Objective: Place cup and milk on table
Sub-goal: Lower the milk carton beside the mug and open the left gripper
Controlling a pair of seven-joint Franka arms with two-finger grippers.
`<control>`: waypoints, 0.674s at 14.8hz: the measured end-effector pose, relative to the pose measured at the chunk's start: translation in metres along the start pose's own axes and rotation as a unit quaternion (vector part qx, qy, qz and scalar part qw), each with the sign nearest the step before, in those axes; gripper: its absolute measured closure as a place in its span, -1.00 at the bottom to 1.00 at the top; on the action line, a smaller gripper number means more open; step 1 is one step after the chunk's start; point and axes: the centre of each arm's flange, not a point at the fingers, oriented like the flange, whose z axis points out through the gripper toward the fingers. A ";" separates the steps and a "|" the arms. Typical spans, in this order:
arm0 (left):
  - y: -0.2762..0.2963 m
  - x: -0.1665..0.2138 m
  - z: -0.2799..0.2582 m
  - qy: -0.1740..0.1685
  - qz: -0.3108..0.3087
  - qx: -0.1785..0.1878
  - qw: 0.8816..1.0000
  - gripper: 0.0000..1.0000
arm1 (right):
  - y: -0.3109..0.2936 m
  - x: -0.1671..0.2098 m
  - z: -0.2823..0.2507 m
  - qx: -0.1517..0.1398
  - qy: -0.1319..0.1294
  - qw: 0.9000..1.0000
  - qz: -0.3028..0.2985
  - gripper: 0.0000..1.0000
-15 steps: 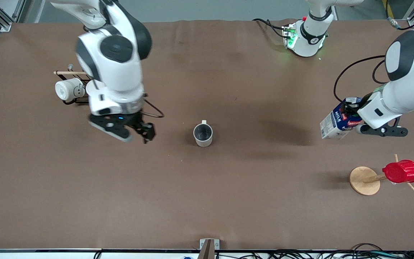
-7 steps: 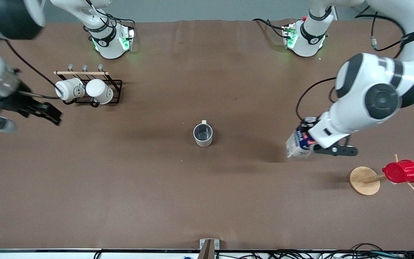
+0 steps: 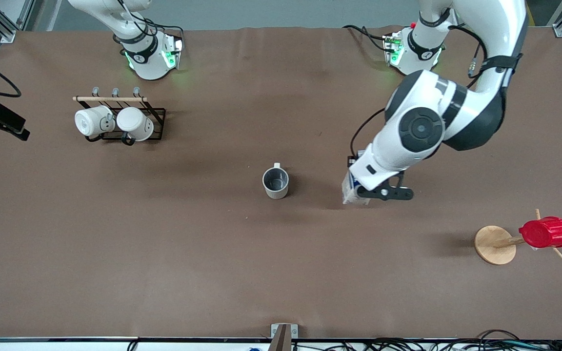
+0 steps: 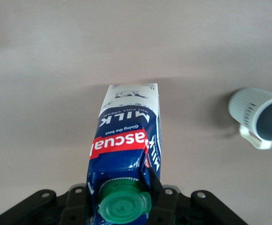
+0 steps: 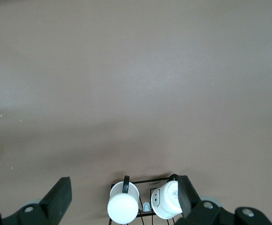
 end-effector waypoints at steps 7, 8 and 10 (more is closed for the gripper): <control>0.067 -0.005 0.058 -0.048 0.043 -0.015 0.998 0.22 | 0.001 0.000 0.001 0.000 -0.004 1.000 0.000 -1.00; 0.075 -0.008 0.066 -0.052 0.038 -0.013 0.998 0.22 | 0.001 0.000 0.001 0.000 -0.004 1.000 0.001 -1.00; 0.089 -0.013 0.073 -0.057 0.027 -0.011 0.998 0.22 | 0.002 0.000 0.001 0.000 -0.004 1.000 0.002 -1.00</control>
